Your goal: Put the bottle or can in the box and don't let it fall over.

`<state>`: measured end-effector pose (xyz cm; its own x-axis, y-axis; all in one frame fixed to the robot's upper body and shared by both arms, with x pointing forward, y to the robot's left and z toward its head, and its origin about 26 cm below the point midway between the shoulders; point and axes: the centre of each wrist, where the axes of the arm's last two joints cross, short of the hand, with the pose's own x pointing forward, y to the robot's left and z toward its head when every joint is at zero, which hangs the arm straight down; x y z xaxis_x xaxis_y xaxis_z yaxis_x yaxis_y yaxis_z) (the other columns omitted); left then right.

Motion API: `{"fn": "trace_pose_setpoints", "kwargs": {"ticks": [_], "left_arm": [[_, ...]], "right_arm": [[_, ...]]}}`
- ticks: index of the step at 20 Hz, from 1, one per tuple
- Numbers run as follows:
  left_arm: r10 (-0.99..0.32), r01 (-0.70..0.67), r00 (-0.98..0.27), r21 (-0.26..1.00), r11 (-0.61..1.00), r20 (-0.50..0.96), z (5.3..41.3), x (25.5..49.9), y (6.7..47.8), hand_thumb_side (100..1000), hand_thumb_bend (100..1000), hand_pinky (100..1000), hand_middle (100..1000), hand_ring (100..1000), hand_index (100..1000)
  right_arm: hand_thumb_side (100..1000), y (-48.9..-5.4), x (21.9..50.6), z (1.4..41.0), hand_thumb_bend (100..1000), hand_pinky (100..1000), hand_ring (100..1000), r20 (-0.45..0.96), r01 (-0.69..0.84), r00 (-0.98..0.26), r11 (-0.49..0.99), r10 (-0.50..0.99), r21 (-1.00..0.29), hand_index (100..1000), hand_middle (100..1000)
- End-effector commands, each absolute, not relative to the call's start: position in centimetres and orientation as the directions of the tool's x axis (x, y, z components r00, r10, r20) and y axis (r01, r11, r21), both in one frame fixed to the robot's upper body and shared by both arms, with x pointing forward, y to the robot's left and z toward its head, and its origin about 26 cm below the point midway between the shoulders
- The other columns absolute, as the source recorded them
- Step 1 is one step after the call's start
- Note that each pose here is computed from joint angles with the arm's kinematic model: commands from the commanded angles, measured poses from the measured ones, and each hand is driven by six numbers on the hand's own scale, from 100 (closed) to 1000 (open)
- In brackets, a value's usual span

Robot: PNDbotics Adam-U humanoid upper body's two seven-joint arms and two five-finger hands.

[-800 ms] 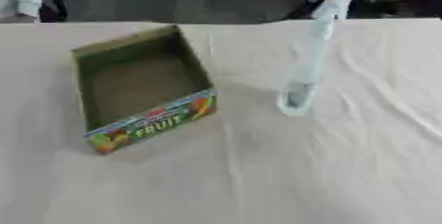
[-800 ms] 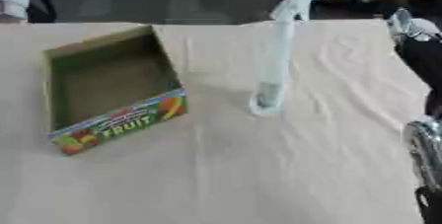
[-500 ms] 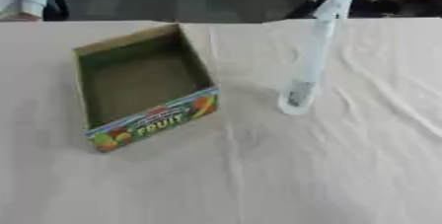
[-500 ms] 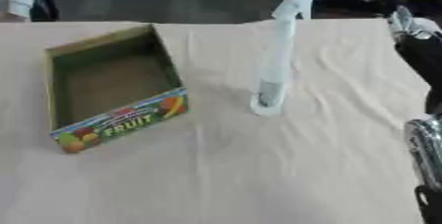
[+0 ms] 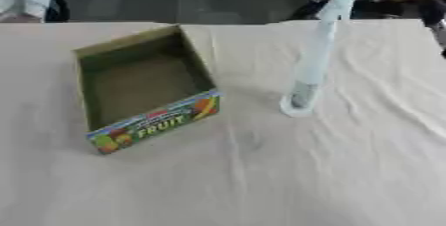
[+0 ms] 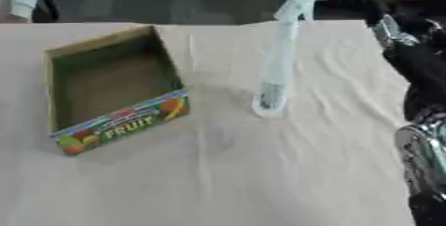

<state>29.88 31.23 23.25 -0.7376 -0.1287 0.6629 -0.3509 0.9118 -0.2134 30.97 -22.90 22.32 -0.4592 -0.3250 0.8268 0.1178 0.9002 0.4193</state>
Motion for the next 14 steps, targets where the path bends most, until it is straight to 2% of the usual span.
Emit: {"fn": "trace_pose_setpoints", "kwargs": {"ticks": [1,2,3,5,6,9,14], "left_arm": [[-0.143,-0.342,-0.757,-0.200,0.918,0.638,24.25,29.58,31.28,818,188,1000,1000,1000,926],[-0.142,-0.342,-0.757,-0.201,0.918,0.638,24.26,29.58,31.28,818,189,1000,1000,1000,934],[-0.141,-0.343,-0.757,-0.204,0.917,0.638,24.26,29.58,31.29,817,189,1000,1000,1000,936],[-0.139,-0.343,-0.757,-0.208,0.916,0.638,24.26,29.58,31.28,817,189,1000,1000,1000,934],[-0.139,-0.343,-0.758,-0.208,0.916,0.638,24.26,29.58,31.27,817,188,1000,1000,1000,934],[-0.138,-0.343,-0.757,-0.208,0.916,0.638,24.25,29.58,31.26,817,188,1000,1000,1000,934],[-0.138,-0.342,-0.757,-0.208,0.916,0.639,24.24,29.58,31.25,817,187,1000,1000,1000,934]], "right_arm": [[149,-22.55,30.53,22.82,749,203,346,0.814,0.051,-0.358,0.861,-0.457,0.506,1000,503],[156,-22.47,30.52,22.76,748,100,269,0.808,0.049,-0.322,0.843,-0.494,0.535,1000,417],[160,-22.40,30.51,22.72,748,100,235,0.798,0.050,-0.289,0.824,-0.530,0.565,1000,374],[198,-22.19,30.47,22.58,714,100,119,0.772,0.048,-0.222,0.784,-0.596,0.619,1000,234],[220,-22.11,30.46,22.53,697,100,100,0.754,0.048,-0.189,0.761,-0.629,0.647,1000,179],[268,-22.05,30.45,22.52,644,100,100,0.693,0.058,-0.125,0.692,-0.710,0.720,987,101],[331,-21.97,30.44,22.53,562,100,100,0.612,0.047,-0.059,0.610,-0.788,0.791,950,100]]}}
